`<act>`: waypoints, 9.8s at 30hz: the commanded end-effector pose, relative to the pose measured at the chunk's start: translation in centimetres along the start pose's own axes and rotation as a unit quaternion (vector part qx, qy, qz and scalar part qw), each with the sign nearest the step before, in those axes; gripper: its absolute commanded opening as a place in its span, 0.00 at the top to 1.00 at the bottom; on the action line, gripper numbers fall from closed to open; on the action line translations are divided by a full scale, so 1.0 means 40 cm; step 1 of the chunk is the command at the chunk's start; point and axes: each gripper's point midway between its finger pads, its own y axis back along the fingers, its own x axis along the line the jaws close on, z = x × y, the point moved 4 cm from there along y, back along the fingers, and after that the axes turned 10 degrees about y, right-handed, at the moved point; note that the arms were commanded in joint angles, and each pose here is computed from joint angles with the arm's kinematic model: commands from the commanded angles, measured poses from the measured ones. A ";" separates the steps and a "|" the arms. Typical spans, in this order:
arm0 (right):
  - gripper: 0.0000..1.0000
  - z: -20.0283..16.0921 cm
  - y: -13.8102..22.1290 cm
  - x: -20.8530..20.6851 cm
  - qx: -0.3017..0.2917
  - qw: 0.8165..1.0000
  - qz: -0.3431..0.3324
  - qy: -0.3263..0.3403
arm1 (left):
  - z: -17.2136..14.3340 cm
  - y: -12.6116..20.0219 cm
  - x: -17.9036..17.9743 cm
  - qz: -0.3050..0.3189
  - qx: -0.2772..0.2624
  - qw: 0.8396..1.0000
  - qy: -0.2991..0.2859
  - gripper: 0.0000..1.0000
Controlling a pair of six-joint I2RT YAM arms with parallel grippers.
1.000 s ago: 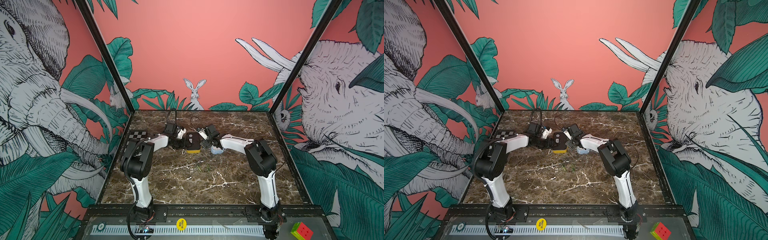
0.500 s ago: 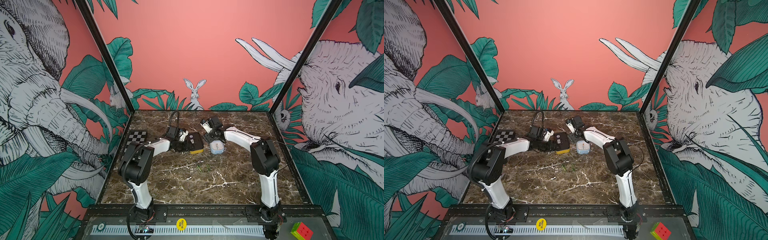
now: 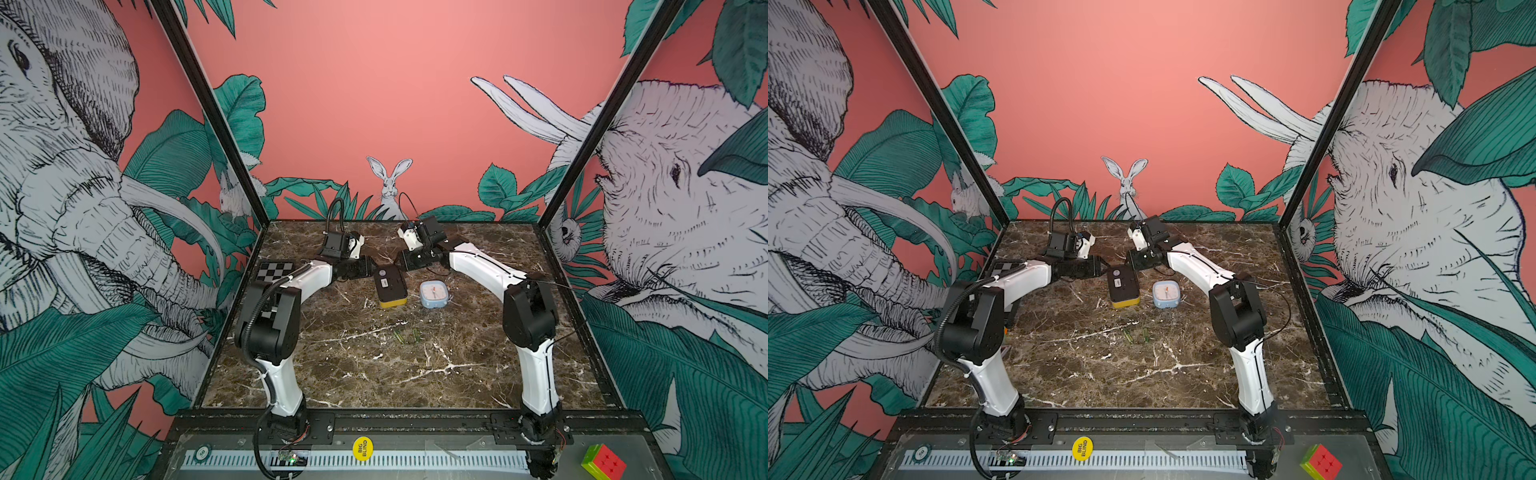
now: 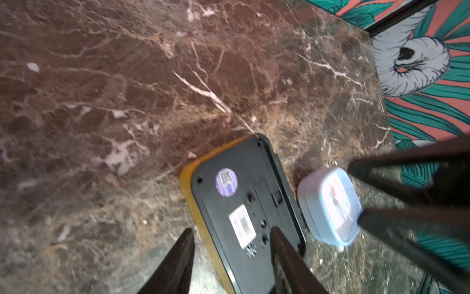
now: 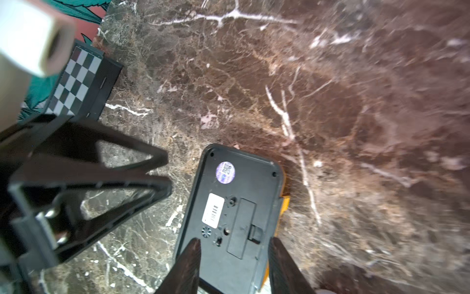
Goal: Insert the battery into the alarm
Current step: Remove the cover from the alarm.
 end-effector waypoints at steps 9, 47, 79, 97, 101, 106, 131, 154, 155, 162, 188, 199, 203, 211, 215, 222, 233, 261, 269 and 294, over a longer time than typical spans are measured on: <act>0.62 -0.067 -0.093 0.034 0.062 0.997 0.022 -0.027 | -0.029 -0.050 0.022 -0.010 0.036 0.999 0.033 0.50; 0.49 -0.168 -0.196 0.006 0.149 0.984 -0.055 -0.081 | -0.111 -0.128 0.110 0.022 0.097 0.993 0.068 0.78; 0.77 -0.084 -0.166 0.001 0.062 0.959 0.174 -0.213 | -0.157 -0.157 0.139 0.028 0.125 0.988 0.088 0.80; 1.00 -0.057 -0.167 0.005 0.013 0.953 0.216 -0.210 | -0.167 -0.156 0.148 0.033 0.126 0.987 0.092 0.81; 1.00 -0.047 -0.159 0.008 0.004 0.952 0.220 -0.211 | -0.167 -0.156 0.149 0.035 0.124 0.987 0.092 0.81; 1.00 -0.040 -0.151 0.011 0.000 0.952 0.221 -0.210 | -0.169 -0.155 0.152 0.038 0.123 0.987 0.094 0.81; 1.00 -0.026 -0.070 -0.025 -0.021 0.961 0.183 -0.205 | -0.177 -0.149 0.161 0.046 0.115 0.987 0.101 0.82; 0.84 -0.068 -0.071 -0.036 0.040 0.983 0.085 -0.157 | -0.182 -0.145 0.158 0.042 0.115 0.987 0.107 0.82; 0.83 -0.068 -0.074 -0.032 0.042 0.983 0.085 -0.155 | -0.183 -0.141 0.155 0.040 0.114 0.987 0.107 0.82; 0.74 -0.071 -0.071 -0.022 0.050 0.986 0.069 -0.141 | -0.203 -0.101 0.134 0.024 0.111 0.987 0.113 0.74; 0.59 -0.102 -0.065 -0.003 0.132 0.988 -0.034 -0.079 | -0.256 -0.057 0.073 -0.046 0.151 0.982 0.099 0.72; 0.54 -0.108 -0.096 -0.010 0.152 0.984 -0.068 -0.068 | -0.257 -0.056 0.074 -0.044 0.150 0.983 0.096 0.72; 0.52 -0.106 -0.102 -0.016 0.152 0.983 -0.079 -0.064 | -0.257 -0.057 0.075 -0.043 0.150 0.983 0.095 0.73; 0.54 -0.114 -0.139 -0.001 0.154 0.984 -0.042 -0.082 | -0.257 -0.060 0.077 -0.042 0.152 0.983 0.096 0.73; 0.57 -0.109 -0.146 0.004 0.147 0.984 -0.019 -0.097 | -0.255 -0.062 0.078 -0.040 0.151 0.983 0.095 0.73; 0.66 -0.103 -0.141 0.008 0.134 0.984 0.015 -0.119 | -0.255 -0.064 0.081 -0.037 0.150 0.983 0.097 0.74; 0.65 -0.088 -0.075 -0.013 0.127 0.986 -0.030 -0.101 | -0.257 -0.062 0.080 -0.039 0.149 0.983 0.099 0.74; 0.50 -0.199 -0.141 0.008 0.211 0.966 -0.039 -0.142 | -0.297 -0.072 0.063 -0.050 0.181 0.977 0.100 0.74; 0.51 -0.210 -0.160 0.017 0.202 0.960 0.040 -0.189 | -0.295 -0.083 0.062 -0.050 0.189 0.976 0.099 0.75; 0.77 -0.122 -0.111 -0.052 0.003 0.948 0.203 -0.246 | -0.310 -0.099 0.075 -0.042 0.197 0.974 0.104 0.76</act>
